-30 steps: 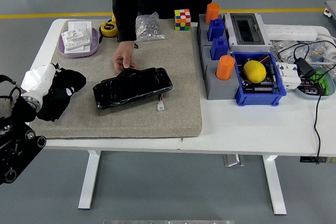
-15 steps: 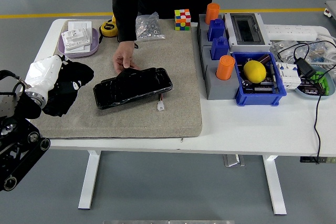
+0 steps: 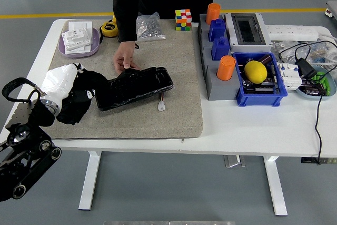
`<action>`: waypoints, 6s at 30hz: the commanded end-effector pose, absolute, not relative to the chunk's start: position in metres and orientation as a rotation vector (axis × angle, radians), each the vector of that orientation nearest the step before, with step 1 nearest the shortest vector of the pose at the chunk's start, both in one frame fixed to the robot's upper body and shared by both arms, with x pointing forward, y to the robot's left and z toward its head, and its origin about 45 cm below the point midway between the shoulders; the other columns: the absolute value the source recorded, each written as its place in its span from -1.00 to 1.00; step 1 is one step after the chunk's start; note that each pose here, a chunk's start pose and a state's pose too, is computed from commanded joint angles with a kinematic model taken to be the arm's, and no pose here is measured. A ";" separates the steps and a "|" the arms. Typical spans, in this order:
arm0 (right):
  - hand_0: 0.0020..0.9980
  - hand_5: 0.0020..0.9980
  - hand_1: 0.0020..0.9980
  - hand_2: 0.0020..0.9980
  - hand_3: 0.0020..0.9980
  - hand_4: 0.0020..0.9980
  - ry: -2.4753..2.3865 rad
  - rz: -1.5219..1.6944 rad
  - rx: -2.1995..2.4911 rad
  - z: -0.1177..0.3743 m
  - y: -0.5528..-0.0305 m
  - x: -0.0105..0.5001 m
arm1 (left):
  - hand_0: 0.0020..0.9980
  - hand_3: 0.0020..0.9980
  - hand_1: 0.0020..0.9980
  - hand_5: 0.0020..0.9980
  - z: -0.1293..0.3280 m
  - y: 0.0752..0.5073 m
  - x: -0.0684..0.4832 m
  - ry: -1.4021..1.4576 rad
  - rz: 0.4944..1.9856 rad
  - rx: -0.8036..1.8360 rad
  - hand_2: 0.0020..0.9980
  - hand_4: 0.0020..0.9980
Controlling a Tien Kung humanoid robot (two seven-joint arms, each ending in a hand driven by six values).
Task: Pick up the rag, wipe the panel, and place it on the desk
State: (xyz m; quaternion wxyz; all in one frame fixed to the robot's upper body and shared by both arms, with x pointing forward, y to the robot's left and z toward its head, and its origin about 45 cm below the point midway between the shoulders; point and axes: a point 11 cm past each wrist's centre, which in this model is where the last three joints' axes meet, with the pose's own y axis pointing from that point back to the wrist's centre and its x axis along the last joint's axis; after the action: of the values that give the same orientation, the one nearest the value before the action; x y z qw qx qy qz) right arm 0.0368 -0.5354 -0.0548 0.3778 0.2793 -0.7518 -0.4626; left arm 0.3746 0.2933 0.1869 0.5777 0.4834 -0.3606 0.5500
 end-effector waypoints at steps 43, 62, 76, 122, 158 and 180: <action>0.37 0.39 -0.08 0.29 0.24 1.00 -1.905 -1.165 0.729 -0.051 -0.540 0.043 | -0.56 -0.47 -0.86 -1.00 0.188 0.192 0.399 -0.916 1.107 0.994 -0.20 -1.00; 0.37 0.39 -0.08 0.29 0.24 1.00 -1.892 -1.149 0.742 -0.049 -0.542 0.050 | -0.56 -0.46 -0.86 -1.00 0.193 0.159 0.417 -0.956 1.043 0.978 -0.19 -1.00; 0.37 0.39 -0.08 0.29 0.25 1.00 -1.891 -1.146 0.748 -0.048 -0.542 0.053 | -0.56 -0.46 -0.85 -1.00 0.193 0.128 0.412 -0.976 0.982 0.935 -0.19 -1.00; 0.37 0.40 -0.08 0.29 0.25 1.00 -1.929 -1.166 0.688 -0.046 -0.550 0.038 | -0.56 -0.47 -0.85 -1.00 0.193 0.205 0.403 -1.010 1.065 1.043 -0.20 -1.00; 0.37 0.40 -0.08 0.29 0.25 1.00 -1.936 -1.172 0.665 -0.045 -0.551 0.033 | -0.56 -0.47 -0.85 -1.00 0.194 0.263 0.371 -1.035 1.094 1.112 -0.20 -1.00; 0.37 0.40 -0.08 0.29 0.25 1.00 -1.931 -1.162 0.686 -0.045 -0.551 0.040 | -0.56 -0.47 -0.85 -1.00 0.185 0.213 0.381 -1.007 1.031 1.041 -0.20 -1.00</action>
State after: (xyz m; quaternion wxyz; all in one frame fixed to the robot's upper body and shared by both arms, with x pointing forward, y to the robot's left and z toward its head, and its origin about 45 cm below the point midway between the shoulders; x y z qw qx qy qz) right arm 0.0401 -0.5512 -0.0445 0.3828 0.2689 -0.7574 -0.4556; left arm 0.3814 0.2134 0.1853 0.6302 0.4547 -0.4399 0.4500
